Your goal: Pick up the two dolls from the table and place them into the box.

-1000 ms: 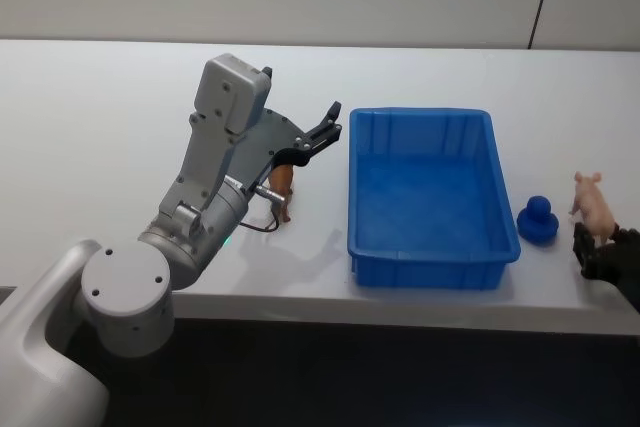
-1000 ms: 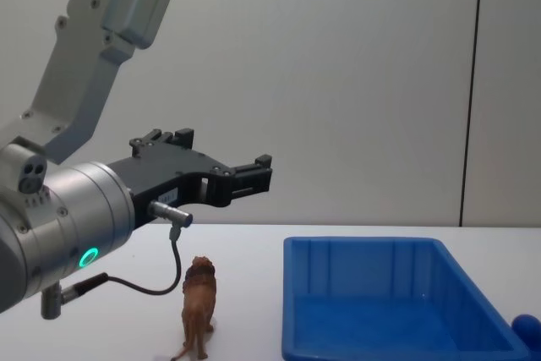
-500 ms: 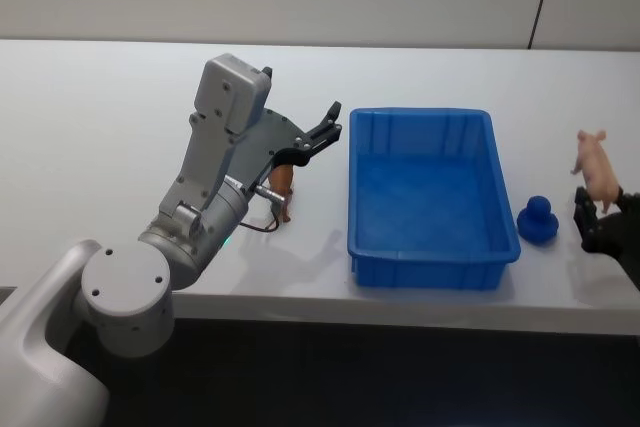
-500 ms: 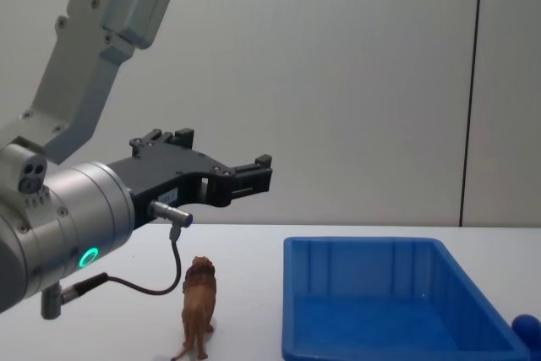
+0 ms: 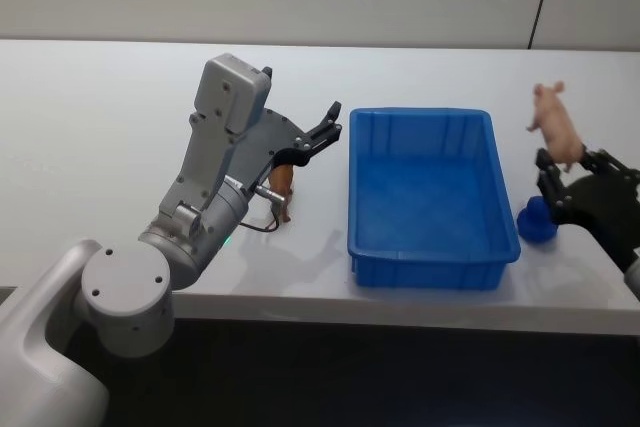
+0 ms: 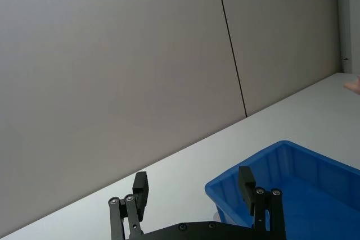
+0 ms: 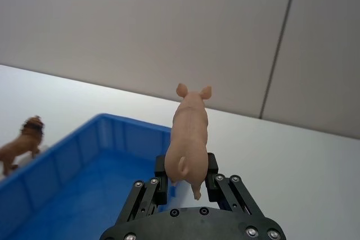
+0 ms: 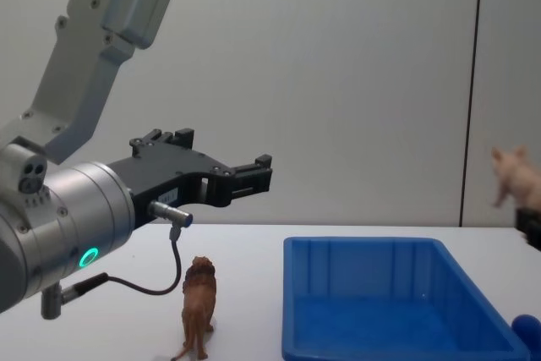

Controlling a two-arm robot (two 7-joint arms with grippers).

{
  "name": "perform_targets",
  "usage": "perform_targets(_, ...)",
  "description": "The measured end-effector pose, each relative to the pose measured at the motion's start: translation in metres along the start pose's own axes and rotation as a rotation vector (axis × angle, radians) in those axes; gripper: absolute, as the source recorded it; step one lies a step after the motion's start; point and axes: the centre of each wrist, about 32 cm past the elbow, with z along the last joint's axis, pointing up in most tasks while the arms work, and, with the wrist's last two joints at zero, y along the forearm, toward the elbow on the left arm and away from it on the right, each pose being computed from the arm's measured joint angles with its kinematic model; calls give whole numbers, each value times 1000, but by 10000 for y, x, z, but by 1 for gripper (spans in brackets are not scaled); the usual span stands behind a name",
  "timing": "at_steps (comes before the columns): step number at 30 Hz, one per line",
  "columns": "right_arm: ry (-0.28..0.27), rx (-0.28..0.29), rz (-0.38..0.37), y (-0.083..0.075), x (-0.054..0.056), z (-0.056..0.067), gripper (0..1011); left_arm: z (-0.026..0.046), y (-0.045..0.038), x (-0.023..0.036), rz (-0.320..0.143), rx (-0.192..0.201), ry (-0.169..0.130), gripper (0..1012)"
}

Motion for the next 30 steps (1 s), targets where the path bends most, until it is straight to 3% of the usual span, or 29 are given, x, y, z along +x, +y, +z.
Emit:
perform_targets(9,12,20,126,128,-127,247,362,0,0,0,0,0,0,1002)
perform_targets(17,26,-37,200,320,-216,412,384,0,0,0,0,0,0,1002)
perform_targets(23,21,-95,221,476,-256,462,615,0,0,0,0,0,0,1001)
perform_targets(30,14,-136,217,606,-278,480,793,0,0,0,0,0,0,1002)
